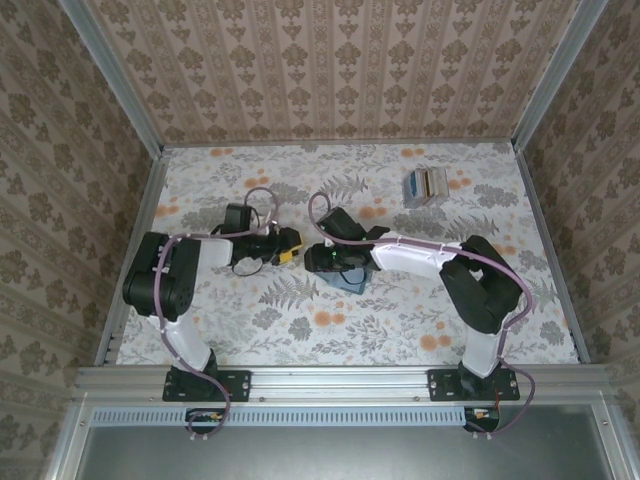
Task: Put the credit cards into the card holder
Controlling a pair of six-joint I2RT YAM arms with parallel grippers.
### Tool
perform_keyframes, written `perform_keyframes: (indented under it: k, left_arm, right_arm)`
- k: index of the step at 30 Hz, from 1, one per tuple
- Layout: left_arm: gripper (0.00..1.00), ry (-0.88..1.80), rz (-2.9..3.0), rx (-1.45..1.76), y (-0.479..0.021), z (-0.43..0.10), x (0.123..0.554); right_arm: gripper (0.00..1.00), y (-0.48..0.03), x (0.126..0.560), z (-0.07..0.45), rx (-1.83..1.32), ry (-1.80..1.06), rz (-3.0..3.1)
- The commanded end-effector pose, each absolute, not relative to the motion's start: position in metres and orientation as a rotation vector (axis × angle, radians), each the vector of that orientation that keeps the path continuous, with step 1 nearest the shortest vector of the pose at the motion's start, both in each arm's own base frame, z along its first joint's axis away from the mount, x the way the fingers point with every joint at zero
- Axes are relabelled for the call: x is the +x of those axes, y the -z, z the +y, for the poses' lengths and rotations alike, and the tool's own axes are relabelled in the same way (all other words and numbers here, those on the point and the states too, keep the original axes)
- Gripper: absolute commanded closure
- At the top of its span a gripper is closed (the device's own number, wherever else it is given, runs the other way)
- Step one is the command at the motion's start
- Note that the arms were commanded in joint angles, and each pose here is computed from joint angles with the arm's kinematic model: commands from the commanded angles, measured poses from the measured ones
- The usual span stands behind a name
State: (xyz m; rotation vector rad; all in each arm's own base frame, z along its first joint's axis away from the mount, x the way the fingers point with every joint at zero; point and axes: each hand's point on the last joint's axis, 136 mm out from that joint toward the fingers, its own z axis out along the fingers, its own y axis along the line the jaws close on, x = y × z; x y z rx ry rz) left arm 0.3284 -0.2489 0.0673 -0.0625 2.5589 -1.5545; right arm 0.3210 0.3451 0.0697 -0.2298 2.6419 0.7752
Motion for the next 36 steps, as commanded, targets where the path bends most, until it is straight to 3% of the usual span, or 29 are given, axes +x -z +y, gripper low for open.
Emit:
perform_keyframes:
  k: [1,17,18,22,25,31,36]
  left_arm:
    - [0.46,1.597,2.577,0.087,-0.068,-0.270,0.321]
    - [0.50,1.602,2.711,0.217,-0.034,-0.300,0.296]
    - [0.53,1.598,2.712,0.219,-0.033,-0.299,0.296]
    - [0.82,1.536,2.787,0.236,-0.018,-0.303,0.286]
    - [0.90,1.460,2.811,0.209,-0.010,-0.298,0.287]
    - [0.93,1.410,2.841,0.167,-0.005,-0.292,0.285]
    - [0.91,1.437,2.832,0.124,-0.008,-0.290,0.278]
  right_arm:
    - [0.51,-0.066,0.326,0.352,-0.284,-0.836,2.581]
    - [0.50,-0.065,0.315,0.350,-0.364,-1.079,2.413]
    - [0.50,-0.067,0.314,0.350,-0.373,-1.092,2.402]
    - [0.50,-0.077,0.314,0.350,-0.385,-1.108,2.355]
    - [0.50,-0.087,0.314,0.344,-0.373,-1.095,2.345]
    - [0.49,-0.113,0.314,0.304,-0.230,-1.010,2.374]
    - [0.49,-0.093,0.305,0.254,-0.049,-0.737,2.576]
